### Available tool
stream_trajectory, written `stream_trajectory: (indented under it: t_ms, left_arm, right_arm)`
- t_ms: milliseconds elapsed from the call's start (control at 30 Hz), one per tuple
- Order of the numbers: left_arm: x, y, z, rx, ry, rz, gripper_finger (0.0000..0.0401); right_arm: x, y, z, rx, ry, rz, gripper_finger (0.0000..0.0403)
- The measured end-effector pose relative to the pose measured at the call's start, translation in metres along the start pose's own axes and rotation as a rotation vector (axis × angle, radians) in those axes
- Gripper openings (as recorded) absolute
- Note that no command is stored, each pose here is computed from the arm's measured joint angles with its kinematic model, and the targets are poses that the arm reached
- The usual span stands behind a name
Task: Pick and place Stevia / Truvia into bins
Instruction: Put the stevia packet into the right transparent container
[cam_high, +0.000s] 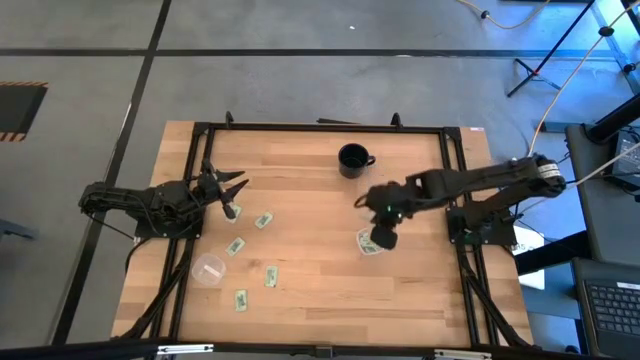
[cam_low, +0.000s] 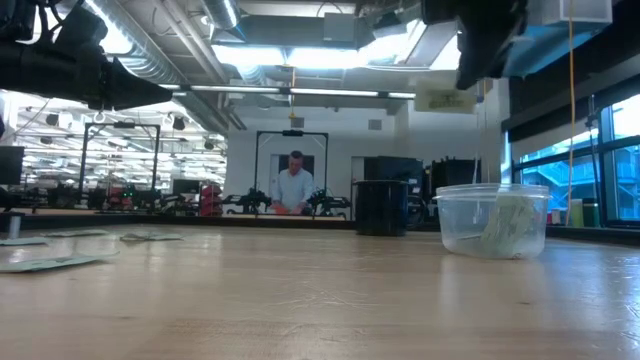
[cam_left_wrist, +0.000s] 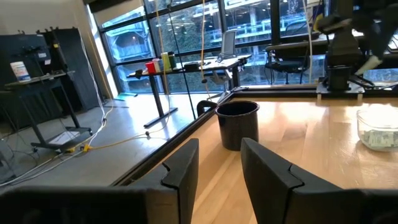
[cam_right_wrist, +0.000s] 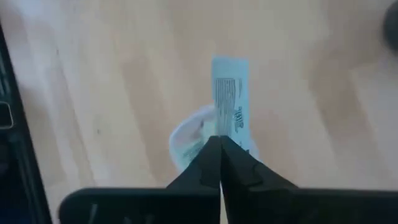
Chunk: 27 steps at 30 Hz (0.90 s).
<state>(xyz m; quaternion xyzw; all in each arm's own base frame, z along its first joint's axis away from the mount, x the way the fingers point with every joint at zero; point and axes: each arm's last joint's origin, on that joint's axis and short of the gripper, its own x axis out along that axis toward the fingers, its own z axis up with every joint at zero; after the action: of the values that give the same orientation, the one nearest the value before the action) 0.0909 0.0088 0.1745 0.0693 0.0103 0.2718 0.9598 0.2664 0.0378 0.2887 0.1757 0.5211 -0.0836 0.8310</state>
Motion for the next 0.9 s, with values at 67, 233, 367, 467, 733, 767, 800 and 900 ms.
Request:
stream_trajectory:
  t_ms: [67, 233, 367, 467, 733, 767, 800, 900]
  left_arm:
    - [0.0, 0.0, 0.0, 0.0, 0.0, 0.0, 0.0116]
    - [0.0, 0.0, 0.0, 0.0, 0.0, 0.0, 0.0116]
    - [0.0, 0.0, 0.0, 0.0, 0.0, 0.0, 0.0116]
    - [0.0, 0.0, 0.0, 0.0, 0.0, 0.0, 0.0116]
    - [0.0, 0.0, 0.0, 0.0, 0.0, 0.0, 0.0116]
    - [0.0, 0.0, 0.0, 0.0, 0.0, 0.0, 0.0116]
    - [0.0, 0.0, 0.0, 0.0, 0.0, 0.0, 0.0116]
    - [0.0, 0.0, 0.0, 0.0, 0.0, 0.0, 0.0116]
  right_arm:
    - [0.004, 0.01, -0.006, -0.009, 0.026, 0.004, 0.0]
    - [0.027, 0.029, -0.015, 0.024, 0.103, -0.016, 0.0]
    - [0.048, 0.035, -0.017, 0.012, 0.164, -0.054, 0.0]
    - [0.062, 0.036, -0.018, 0.011, 0.201, -0.081, 0.0]
    - [0.089, 0.035, -0.02, 0.013, 0.299, -0.105, 0.0]
    - [0.09, 0.035, -0.021, 0.012, 0.303, -0.111, 0.0]
    - [0.091, 0.035, -0.021, 0.013, 0.304, -0.116, 0.0001]
    - [0.095, 0.034, -0.021, 0.013, 0.304, -0.138, 0.0006]
